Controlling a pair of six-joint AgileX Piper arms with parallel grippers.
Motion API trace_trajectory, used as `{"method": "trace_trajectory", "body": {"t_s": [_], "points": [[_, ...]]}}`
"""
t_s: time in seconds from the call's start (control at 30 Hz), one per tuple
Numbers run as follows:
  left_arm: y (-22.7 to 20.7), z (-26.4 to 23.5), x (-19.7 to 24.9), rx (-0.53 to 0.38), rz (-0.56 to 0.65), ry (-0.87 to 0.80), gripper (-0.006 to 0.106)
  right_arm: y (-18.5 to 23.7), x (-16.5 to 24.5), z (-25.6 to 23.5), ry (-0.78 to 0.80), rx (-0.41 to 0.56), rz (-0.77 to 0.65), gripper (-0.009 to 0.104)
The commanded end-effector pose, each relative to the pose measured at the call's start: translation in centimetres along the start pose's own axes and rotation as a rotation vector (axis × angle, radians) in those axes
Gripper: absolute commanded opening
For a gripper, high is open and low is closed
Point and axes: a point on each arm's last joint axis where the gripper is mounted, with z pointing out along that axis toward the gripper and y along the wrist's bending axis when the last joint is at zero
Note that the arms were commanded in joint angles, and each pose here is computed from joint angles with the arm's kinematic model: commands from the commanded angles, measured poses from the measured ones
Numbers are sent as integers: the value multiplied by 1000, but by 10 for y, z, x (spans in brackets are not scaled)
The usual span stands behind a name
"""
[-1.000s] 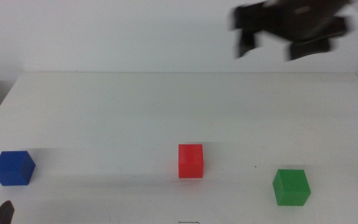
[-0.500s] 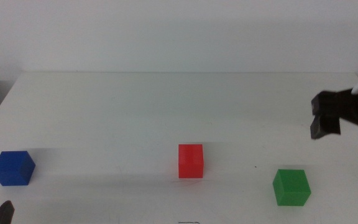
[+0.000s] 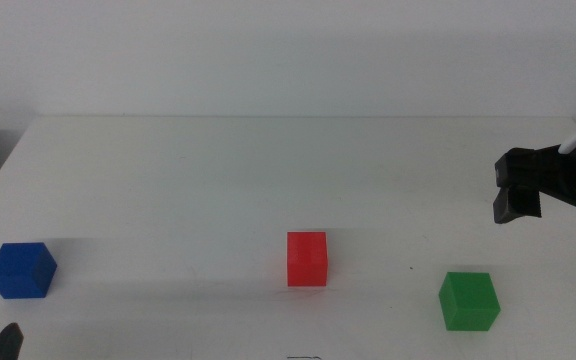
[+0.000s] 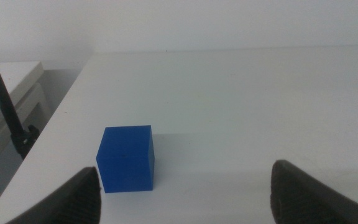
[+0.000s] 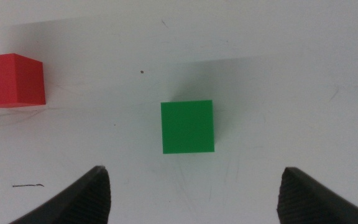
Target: Stack red cubes first, then green, then blue cubes in a specific spot.
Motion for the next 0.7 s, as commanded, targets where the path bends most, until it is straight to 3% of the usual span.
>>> {"method": "trace_trajectory", "body": {"t_s": [0.0, 0.27, 0.67], "points": [[0, -2, -9, 7, -12, -102, 94, -2, -5, -13, -73, -17, -1, 94], [0, -2, -9, 7, -12, -102, 94, 2, 0, -11, -23, -63, -24, 94], [0, -2, -9, 7, -12, -102, 94, 22, -8, 56, 143, 42, -82, 88]]}}
